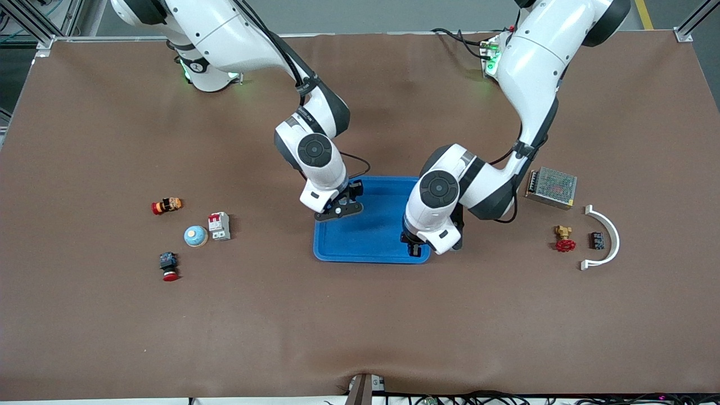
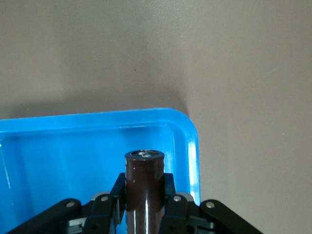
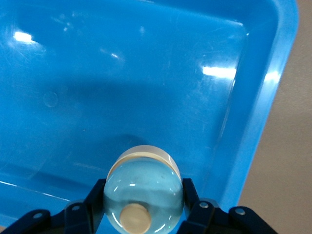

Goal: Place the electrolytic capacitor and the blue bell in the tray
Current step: 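Lower the bell into the tray and open the right gripper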

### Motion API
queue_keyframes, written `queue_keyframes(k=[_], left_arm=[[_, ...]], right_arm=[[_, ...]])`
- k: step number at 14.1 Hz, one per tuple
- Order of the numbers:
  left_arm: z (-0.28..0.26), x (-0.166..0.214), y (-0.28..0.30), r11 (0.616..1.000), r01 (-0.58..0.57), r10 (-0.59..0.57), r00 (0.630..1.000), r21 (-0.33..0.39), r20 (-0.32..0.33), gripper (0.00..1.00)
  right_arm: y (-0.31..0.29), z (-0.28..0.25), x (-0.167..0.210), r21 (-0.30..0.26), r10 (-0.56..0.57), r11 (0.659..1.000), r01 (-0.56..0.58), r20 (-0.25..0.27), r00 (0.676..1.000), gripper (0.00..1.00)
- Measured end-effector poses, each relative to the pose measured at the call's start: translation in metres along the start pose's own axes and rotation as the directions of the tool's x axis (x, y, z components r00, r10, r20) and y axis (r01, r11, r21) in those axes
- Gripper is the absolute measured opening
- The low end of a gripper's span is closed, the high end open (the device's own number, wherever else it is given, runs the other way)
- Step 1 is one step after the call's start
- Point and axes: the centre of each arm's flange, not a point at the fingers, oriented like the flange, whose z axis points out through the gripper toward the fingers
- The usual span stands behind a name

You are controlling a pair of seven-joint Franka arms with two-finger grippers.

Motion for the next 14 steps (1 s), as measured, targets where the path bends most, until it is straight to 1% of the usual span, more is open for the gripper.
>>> queue_keyframes(k=[4,9,14], left_arm=[[0.017,-0.004,0.003,1.000,-0.003,0.003,1.000,0.000,-0.020,0.33],[0.034,-0.020,0.003,1.000,0.004,-0.005,1.000,-0.031,-0.031,0.33],[0.048,-0.026,-0.001,1.000,-0.007,0.006,0.999,-0.028,-0.045,0.33]], right_arm=[[0.001,0.004,0.000,-0.002,0.001,1.000,-0.001,0.001,1.000,0.67],[-0.002,0.017,-0.002,-0.003,-0.007,1.000,0.007,-0.001,1.000,0.67],[-0.003,0.023,-0.004,-0.005,-0.012,1.000,0.012,-0.001,1.000,0.67]])
